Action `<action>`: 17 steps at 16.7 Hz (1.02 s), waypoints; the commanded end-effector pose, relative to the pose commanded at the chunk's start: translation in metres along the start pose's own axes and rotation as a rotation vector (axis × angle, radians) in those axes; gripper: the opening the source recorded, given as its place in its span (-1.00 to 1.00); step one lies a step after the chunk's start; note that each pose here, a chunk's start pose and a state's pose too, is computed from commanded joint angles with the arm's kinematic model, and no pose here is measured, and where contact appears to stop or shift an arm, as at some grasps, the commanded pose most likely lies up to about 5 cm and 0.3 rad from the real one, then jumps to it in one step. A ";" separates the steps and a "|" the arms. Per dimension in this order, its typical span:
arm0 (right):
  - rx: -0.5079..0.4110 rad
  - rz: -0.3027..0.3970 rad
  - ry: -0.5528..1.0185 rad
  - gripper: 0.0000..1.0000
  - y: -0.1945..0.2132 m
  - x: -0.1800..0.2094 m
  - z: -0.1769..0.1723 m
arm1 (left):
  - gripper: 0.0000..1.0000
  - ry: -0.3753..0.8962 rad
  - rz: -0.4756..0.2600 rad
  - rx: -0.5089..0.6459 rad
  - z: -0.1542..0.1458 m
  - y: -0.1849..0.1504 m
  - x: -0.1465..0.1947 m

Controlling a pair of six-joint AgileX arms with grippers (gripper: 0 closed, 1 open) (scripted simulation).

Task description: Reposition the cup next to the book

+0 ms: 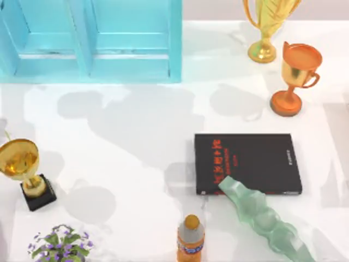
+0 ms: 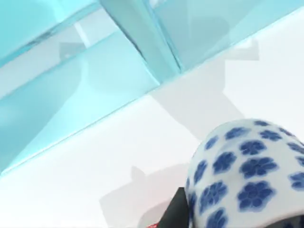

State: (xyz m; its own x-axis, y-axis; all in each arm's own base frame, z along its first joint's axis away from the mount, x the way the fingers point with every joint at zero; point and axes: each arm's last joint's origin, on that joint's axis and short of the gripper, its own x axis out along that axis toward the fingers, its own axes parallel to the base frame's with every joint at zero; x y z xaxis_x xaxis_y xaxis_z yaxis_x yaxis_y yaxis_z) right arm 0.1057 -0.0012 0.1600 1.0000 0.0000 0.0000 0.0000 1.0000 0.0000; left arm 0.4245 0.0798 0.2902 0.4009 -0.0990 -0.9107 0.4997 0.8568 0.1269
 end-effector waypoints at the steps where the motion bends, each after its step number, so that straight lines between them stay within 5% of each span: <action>1: 0.000 0.000 0.000 1.00 0.000 0.000 0.000 | -1.00 0.002 -0.029 -0.062 0.020 -0.019 0.006; 8: 0.000 0.000 0.000 1.00 0.000 0.000 0.000 | -1.00 0.187 -0.140 -0.408 0.108 -0.189 0.040; 13: 0.000 0.000 0.000 1.00 0.000 0.000 0.000 | -1.00 0.362 -0.067 -0.511 0.114 -0.291 0.062; 17: 0.000 0.000 0.000 1.00 0.000 0.000 0.000 | -1.00 0.415 -0.018 -0.527 0.109 -0.325 0.068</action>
State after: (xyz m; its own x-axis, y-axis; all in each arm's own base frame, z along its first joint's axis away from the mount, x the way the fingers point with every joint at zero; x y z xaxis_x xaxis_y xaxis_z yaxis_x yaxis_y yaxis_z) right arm 0.1057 -0.0012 0.1600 1.0000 0.0000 0.0000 0.0000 1.0000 0.0000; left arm 0.3733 -0.2605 0.2301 0.0145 -0.0028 -0.9999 0.0200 0.9998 -0.0025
